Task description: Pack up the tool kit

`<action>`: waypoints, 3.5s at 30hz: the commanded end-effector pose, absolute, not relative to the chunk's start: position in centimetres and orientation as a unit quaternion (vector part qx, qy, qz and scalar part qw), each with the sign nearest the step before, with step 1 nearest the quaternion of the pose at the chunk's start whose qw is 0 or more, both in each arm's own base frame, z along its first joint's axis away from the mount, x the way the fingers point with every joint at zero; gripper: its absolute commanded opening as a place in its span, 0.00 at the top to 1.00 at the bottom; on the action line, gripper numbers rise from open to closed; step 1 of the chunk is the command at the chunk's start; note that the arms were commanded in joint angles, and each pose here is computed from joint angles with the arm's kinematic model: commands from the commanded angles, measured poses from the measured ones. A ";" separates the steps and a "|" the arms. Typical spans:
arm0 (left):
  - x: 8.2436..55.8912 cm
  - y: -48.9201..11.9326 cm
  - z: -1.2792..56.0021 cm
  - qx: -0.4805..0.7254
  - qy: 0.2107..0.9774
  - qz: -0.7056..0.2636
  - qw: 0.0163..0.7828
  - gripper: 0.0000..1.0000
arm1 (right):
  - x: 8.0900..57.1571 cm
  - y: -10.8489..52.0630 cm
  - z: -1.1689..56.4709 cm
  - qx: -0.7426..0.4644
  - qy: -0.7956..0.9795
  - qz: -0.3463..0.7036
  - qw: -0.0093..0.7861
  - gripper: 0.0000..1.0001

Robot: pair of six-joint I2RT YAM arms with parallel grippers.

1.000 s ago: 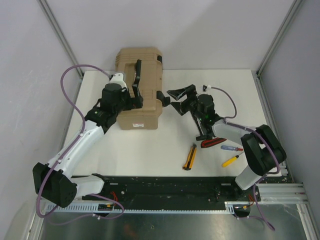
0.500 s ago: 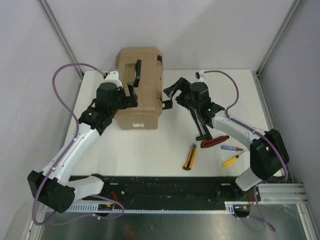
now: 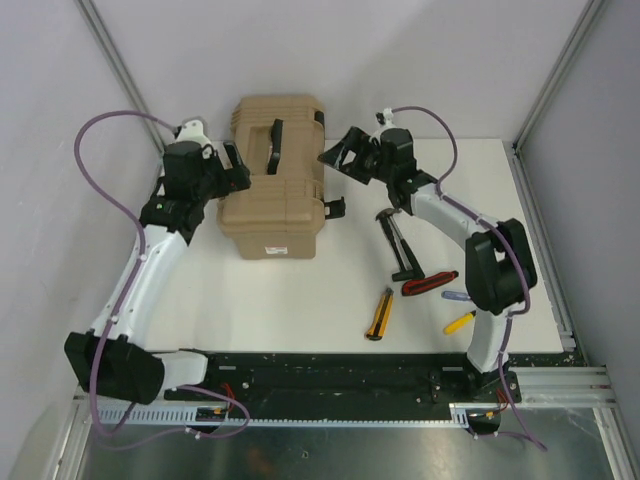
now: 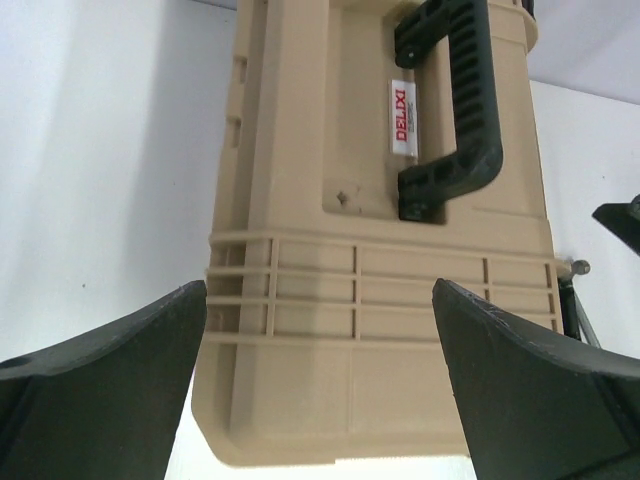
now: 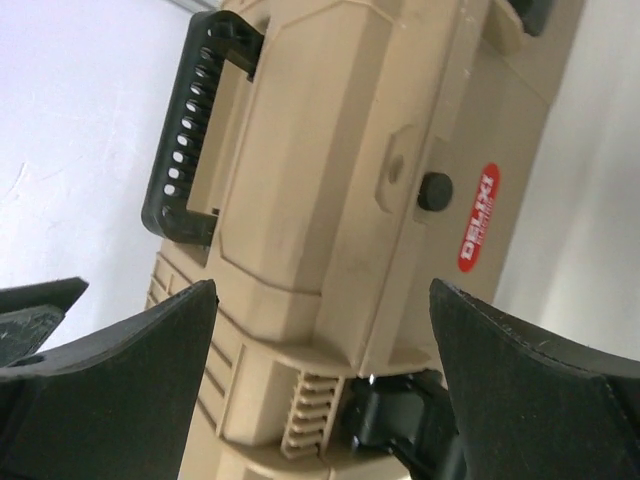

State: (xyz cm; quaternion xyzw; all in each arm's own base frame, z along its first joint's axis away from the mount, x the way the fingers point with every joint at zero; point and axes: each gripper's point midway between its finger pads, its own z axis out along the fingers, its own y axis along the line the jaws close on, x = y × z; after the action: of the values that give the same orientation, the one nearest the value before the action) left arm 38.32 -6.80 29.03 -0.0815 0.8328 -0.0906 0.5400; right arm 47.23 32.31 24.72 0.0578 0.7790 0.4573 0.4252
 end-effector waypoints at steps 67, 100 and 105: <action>43.2 -4.6 24.9 -0.117 0.870 -0.096 0.469 0.01 | 52.4 32.1 22.0 0.145 0.612 0.709 0.318 0.01; 45.4 -2.5 20.1 -0.147 0.887 -0.030 0.436 0.01 | 56.1 35.6 16.9 0.230 0.576 0.737 0.269 0.01; 45.3 -2.5 19.4 -0.148 0.891 -0.028 0.429 0.01 | 55.8 35.7 19.0 0.229 0.550 0.759 0.262 0.01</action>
State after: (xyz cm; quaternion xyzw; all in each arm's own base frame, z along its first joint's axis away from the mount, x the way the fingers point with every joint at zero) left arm 45.44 -2.57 20.90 -0.1466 0.8837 -0.0321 0.4433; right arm 55.84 35.54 14.71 0.2479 0.5975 0.7216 0.2467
